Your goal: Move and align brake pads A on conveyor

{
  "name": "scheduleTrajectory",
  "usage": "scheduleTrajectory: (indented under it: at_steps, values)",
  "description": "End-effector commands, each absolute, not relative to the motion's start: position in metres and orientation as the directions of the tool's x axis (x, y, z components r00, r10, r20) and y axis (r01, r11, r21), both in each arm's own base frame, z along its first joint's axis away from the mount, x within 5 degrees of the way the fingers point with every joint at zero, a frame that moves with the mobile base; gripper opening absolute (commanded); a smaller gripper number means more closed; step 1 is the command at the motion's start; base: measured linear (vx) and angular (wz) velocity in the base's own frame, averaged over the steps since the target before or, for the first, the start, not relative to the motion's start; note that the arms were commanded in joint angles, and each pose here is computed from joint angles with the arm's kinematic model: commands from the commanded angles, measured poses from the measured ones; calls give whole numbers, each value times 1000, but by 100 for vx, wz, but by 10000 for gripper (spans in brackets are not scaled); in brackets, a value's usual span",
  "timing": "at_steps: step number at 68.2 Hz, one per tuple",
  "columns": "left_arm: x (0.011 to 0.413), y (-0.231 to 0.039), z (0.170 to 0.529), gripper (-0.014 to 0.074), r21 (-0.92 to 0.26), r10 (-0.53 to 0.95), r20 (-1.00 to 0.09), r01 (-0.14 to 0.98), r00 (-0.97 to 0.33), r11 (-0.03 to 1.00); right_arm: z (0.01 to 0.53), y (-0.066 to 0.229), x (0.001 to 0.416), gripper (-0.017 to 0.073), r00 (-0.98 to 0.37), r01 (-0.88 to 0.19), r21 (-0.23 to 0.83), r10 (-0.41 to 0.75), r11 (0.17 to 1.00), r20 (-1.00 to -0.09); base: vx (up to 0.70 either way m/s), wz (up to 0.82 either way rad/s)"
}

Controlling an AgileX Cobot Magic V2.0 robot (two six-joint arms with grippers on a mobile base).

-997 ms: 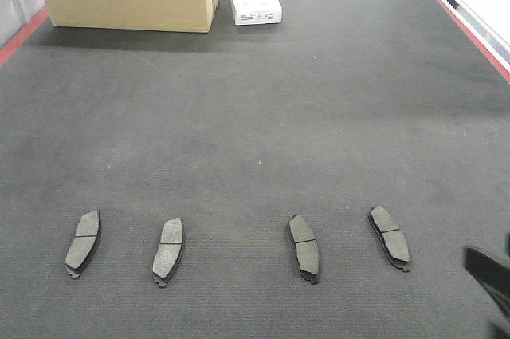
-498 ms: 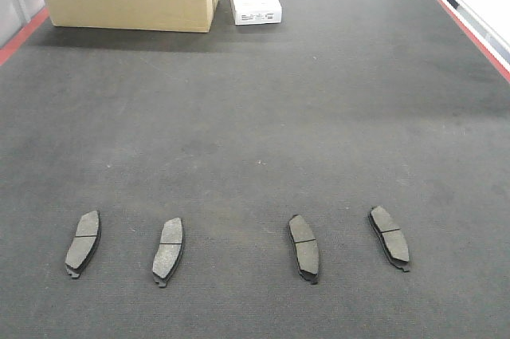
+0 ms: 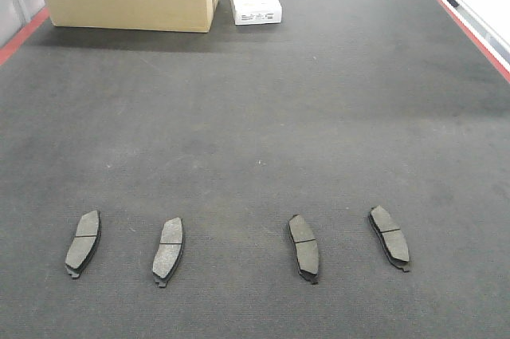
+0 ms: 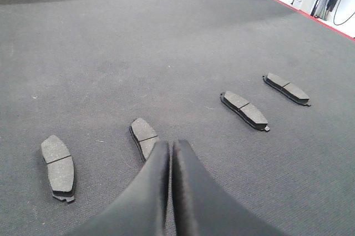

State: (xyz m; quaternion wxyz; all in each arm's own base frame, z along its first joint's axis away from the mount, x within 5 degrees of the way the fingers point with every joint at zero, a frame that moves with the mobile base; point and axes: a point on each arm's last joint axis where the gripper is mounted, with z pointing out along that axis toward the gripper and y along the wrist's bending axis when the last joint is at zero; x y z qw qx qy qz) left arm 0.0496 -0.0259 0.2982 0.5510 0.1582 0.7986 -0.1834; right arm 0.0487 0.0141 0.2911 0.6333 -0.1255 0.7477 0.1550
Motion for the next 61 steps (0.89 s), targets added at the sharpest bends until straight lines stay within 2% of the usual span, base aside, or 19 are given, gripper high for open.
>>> scheduleTrajectory:
  at_steps: [1,21,30,39,48,54,61]
  values:
    - [51,-28,311,-7,-126,12,-961,474,-278,872,306,16,48,-12,-82,-406,61,31,912,-996,0,0]
    - [52,-28,310,-7,-126,13,-960,474,-279,872,306,16,48,-12,-82,-406,61,31,912,-996,0,0]
    - [55,-29,294,-7,-124,27,-949,454,-313,882,306,16,48,-12,-82,-406,61,31,912,-996,0,0]
    - [65,-25,270,-6,-121,-11,-950,337,-311,934,306,16,48,-12,-82,-406,61,31,912,-996,0,0]
    - [70,-17,249,-6,-158,-117,-975,215,-191,964,306,16,48,-12,-82,-406,61,31,912,-996,0,0]
    - [64,-11,239,-6,-159,-146,-985,158,-89,975,305,15,48,-12,-84,-405,61,30,912,-996,0,0]
    - [57,-4,223,-6,-158,-155,-987,67,-40,985,305,15,48,-12,-86,-404,61,29,913,-996,0,0]
